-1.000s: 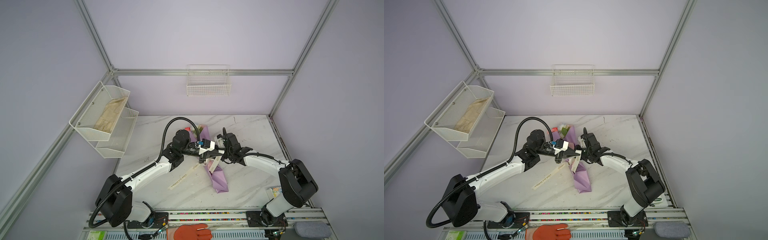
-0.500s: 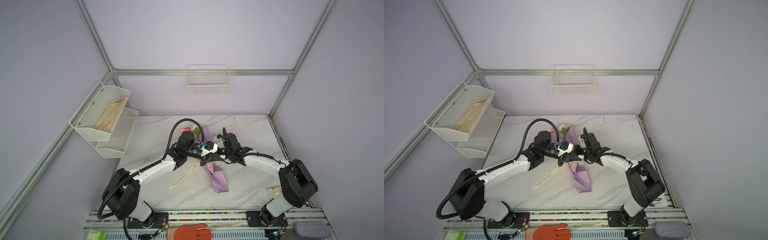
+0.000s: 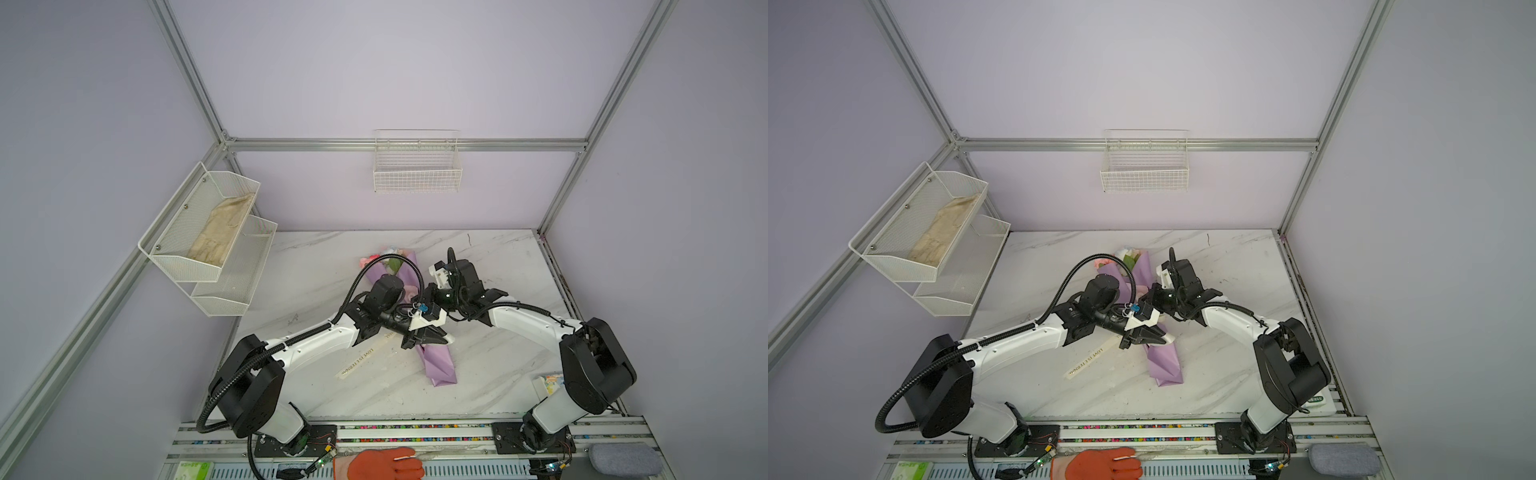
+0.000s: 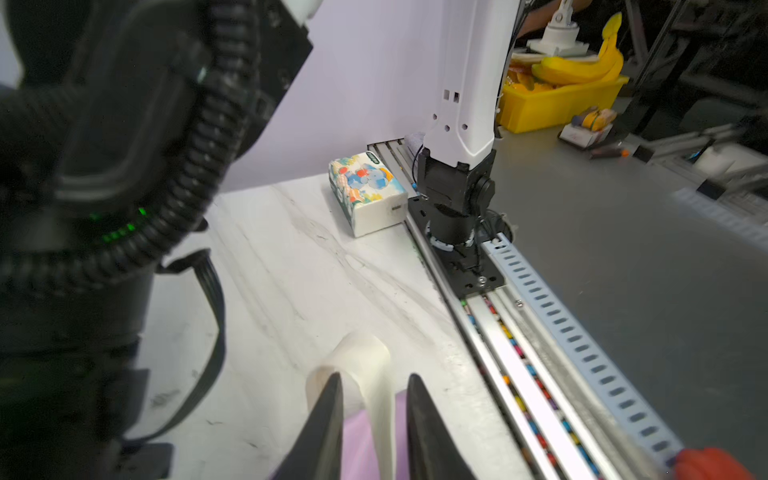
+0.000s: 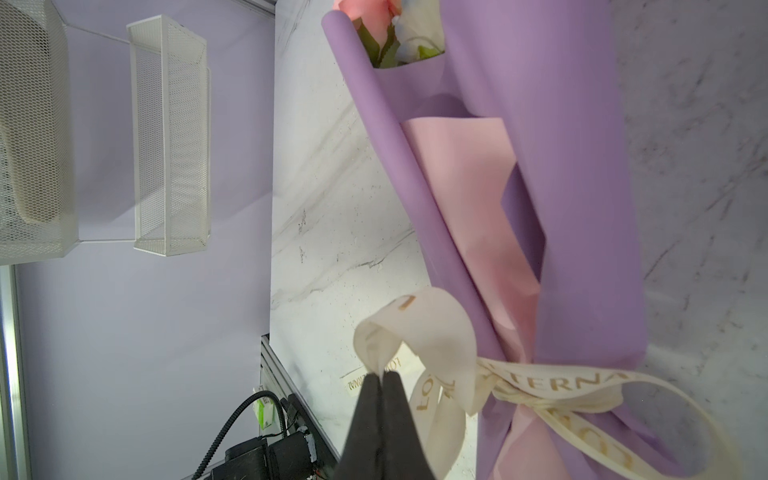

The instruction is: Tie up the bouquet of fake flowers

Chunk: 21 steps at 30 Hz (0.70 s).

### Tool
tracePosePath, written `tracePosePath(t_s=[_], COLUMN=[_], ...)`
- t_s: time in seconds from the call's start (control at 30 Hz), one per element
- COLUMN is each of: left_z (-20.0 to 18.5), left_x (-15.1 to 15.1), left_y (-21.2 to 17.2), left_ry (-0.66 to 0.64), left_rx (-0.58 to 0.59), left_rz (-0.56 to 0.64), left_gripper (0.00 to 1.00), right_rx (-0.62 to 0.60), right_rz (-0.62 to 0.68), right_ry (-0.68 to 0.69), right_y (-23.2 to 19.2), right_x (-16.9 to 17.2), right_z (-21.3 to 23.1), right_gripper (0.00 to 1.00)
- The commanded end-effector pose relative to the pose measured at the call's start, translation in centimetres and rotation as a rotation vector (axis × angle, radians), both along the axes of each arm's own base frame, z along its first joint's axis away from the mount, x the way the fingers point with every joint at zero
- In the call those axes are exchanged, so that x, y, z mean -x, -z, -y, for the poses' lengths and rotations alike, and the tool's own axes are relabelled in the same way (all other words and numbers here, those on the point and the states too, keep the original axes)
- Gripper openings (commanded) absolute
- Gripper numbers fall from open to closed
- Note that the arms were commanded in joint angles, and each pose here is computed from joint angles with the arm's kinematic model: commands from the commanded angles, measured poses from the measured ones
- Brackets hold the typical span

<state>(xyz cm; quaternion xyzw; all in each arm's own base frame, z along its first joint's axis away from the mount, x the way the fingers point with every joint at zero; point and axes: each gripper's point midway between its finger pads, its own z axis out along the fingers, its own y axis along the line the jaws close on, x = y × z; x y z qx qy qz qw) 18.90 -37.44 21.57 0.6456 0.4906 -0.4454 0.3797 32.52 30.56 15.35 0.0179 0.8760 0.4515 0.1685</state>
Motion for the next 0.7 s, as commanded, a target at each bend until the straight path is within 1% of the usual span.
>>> tracePosePath(t_s=[0.0,0.03,0.1,0.17,0.23,0.27,0.33,0.4,0.43,0.53,0.6,0.67], left_z=[-0.1,-0.5,-1.5,-2.9,-4.9,-6.0,-8.5,-10.0,-10.2,-9.2,-8.6,-8.0], left_x=[-0.8,-1.0,-1.1,-1.9,-3.8,-4.7,-6.5,-7.3,-7.3,-6.7,-7.1,-7.5], left_y=[-1.8,-2.0,-2.9,-3.4,-3.3,-3.3,-2.8,-2.6,-2.3,-0.8,0.5,1.0], left_ry=[-0.05,-0.082,-0.155,-0.285,-0.482,-0.563,-0.749,-0.845,-0.847,-0.776,-0.779,-0.764], left_rx=[-0.009,-0.018,-0.015,-0.033,-0.035,-0.024,0.017,0.071,0.085,0.061,0.027,0.013], left_rz=[0.066,0.069,0.074,0.052,0.036,0.035,-0.012,-0.097,-0.134,-0.185,-0.238,-0.257], left_gripper=[0.4,0.46,0.51,0.52,0.5,0.5,0.48,0.5,0.51,0.53,0.54,0.55], right_rx=[0.005,0.005,0.01,0.013,0.011,0.009,-0.005,-0.019,-0.026,-0.041,-0.055,-0.066], right_rz=[-0.005,-0.004,0.001,-0.002,-0.002,-0.005,-0.008,-0.012,-0.011,-0.005,-0.001,-0.003], right_ry=[-0.025,-0.027,-0.051,-0.057,-0.062,-0.064,-0.067,-0.074,-0.078,-0.085,-0.091,-0.093], right_y=[-0.1,-0.2,-0.1,0.0,0.0,0.0,-0.1,-0.2,-0.3,-0.8,-1.2,-1.3], right_x=[0.2,0.3,0.6,0.7,0.9,1.0,1.1,1.3,1.3,1.4,1.6,1.6], right_z=[-0.1,-0.1,-0.1,-0.1,-0.1,-0.1,-0.2,-0.3,-0.4,-0.5,-0.7,-0.7], right_gripper=[0.0,0.0,0.0,0.0,0.0,0.0,0.0,0.0,0.0,0.0,0.0,0.0])
